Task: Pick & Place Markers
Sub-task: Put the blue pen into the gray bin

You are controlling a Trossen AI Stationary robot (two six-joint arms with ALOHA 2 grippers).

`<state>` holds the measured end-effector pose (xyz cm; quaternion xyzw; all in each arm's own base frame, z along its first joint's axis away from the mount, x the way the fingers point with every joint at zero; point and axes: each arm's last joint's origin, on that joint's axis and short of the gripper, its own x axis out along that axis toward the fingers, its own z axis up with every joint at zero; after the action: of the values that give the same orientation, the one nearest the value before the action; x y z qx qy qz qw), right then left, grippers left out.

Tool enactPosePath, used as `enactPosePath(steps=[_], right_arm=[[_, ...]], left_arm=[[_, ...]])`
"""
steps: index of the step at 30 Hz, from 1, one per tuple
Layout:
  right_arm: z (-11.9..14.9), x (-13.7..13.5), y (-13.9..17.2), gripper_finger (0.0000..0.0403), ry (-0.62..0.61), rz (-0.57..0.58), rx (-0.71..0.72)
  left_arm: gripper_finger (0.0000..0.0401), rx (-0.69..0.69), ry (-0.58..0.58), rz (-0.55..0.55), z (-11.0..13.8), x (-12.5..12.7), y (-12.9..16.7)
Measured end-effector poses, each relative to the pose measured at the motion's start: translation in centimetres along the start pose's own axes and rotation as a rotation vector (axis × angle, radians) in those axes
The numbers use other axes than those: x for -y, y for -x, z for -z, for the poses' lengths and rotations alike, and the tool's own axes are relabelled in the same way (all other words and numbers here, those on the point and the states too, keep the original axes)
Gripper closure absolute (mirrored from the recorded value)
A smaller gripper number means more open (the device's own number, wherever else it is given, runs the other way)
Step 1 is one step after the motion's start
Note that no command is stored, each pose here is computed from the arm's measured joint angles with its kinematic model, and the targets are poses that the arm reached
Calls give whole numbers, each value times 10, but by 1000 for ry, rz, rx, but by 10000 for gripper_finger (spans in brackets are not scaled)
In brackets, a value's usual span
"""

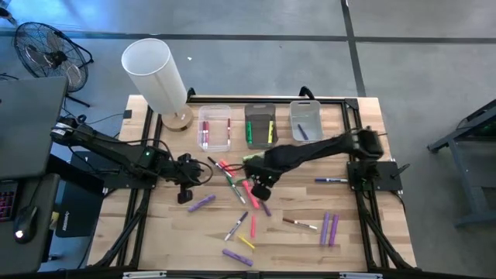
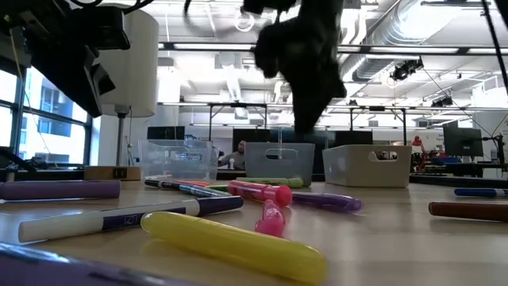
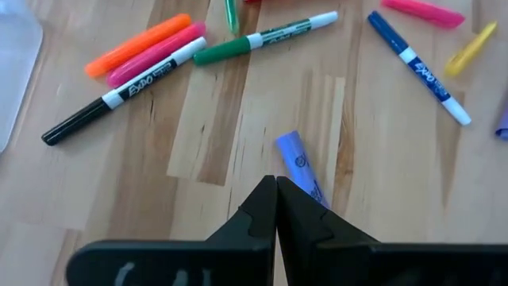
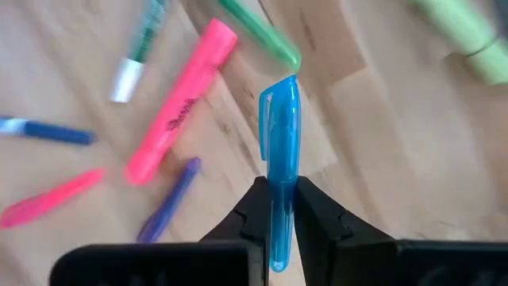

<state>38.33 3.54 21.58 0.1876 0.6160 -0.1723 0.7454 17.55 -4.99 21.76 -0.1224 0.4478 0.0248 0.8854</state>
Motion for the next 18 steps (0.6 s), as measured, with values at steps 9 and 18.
enactPosePath(steps=[9,18], right_arm=[[18,50,114,375,22,89,303],[35,155,157,376,-176,233,399]], left_arm=[[401,25,30,-20,-1,0,0],[401,38,124,-19,-2,0,0]])
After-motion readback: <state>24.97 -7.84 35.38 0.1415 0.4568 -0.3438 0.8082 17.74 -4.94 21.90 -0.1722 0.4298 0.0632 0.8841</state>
